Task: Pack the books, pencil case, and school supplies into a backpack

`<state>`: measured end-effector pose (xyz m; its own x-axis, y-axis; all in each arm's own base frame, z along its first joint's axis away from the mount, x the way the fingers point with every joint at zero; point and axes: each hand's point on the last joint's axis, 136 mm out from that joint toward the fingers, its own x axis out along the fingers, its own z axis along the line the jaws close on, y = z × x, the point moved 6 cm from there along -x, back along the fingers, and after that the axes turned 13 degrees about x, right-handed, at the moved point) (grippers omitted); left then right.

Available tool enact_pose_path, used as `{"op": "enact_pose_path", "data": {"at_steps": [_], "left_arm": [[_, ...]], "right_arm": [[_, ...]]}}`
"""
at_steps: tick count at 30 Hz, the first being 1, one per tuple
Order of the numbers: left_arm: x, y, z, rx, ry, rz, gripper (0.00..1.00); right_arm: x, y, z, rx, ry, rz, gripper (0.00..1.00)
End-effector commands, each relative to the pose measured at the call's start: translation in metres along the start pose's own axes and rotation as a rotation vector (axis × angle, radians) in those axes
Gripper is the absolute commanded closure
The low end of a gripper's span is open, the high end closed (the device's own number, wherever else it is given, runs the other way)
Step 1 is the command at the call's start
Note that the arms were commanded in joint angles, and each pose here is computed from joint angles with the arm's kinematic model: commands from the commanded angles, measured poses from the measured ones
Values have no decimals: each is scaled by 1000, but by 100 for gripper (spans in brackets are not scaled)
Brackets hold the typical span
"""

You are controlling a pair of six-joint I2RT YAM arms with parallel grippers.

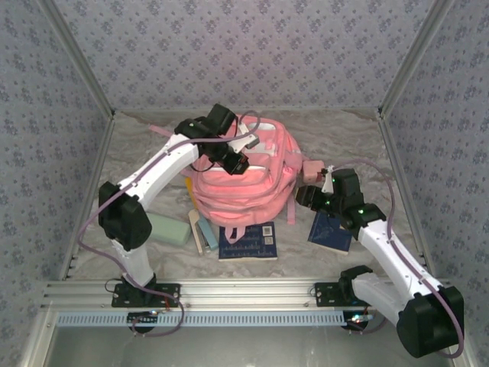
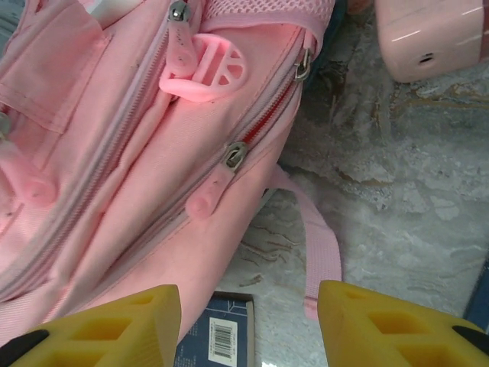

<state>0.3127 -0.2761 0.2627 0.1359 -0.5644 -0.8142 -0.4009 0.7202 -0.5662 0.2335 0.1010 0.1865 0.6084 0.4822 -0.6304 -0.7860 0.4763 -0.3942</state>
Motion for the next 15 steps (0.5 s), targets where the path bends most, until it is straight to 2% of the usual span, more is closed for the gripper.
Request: {"op": "enact_pose_path", "data": {"at_steps": [1,4,6,10,12,15], "left_arm": [[-23,-14,-8,26,22,-85,100],[-29,-12,-5,19,22,-109,100],[-32,-11,-5,17,23,-127,100],[-33,-9,-5,12,32,-139,100],[-33,-6,-5,10,34,-137,100],[-35,-5,-4,8,35,-147,100]], "right_arm": [[4,-7,6,-43,-81,-73,52],[11,-11,6,-16,-104,-98,67],[21,-9,8,41,-130,-34,74],[41,-7,9,203,-177,77,81],[49,-6,7,253,-183,103,80],[52,-5,-1,241,-124,90,63]]}}
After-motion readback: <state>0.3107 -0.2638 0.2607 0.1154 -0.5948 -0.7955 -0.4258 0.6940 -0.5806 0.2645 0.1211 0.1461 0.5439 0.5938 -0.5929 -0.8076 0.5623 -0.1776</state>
